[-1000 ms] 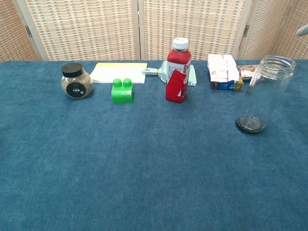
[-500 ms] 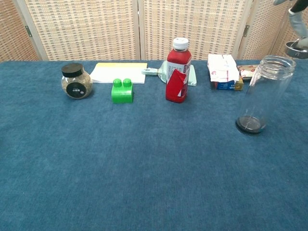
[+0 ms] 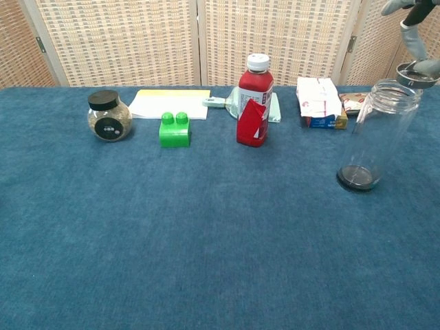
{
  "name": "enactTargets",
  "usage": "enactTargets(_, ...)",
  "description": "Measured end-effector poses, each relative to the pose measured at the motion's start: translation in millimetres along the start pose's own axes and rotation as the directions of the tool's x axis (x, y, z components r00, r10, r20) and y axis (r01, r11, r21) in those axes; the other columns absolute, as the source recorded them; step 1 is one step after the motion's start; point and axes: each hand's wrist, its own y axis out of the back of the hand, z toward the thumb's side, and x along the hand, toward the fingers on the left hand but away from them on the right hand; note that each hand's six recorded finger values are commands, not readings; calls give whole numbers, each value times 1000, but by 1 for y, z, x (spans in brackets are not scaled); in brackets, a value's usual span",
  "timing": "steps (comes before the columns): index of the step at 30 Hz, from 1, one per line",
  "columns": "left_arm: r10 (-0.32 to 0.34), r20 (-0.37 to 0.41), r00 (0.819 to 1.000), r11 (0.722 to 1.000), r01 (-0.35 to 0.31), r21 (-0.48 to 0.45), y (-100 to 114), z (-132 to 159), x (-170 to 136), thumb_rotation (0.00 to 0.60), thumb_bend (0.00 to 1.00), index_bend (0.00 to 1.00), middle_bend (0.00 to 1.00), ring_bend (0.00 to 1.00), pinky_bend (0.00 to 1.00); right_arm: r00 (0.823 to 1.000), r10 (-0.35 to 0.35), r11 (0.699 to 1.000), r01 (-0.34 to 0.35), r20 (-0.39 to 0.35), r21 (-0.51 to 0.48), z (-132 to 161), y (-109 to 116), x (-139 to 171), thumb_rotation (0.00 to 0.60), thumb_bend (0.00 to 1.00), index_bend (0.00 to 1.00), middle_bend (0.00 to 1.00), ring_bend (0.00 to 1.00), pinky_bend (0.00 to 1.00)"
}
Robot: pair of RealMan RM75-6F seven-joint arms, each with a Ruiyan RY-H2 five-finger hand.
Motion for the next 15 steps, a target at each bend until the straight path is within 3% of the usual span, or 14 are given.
enactTargets(15,0,-4,1000,1000,0,-4,1,-1,0,600,494,0,4,0,103,1000,18,1000,-18,6,-5,-2,-9,-11,600,375,642,39,0,0)
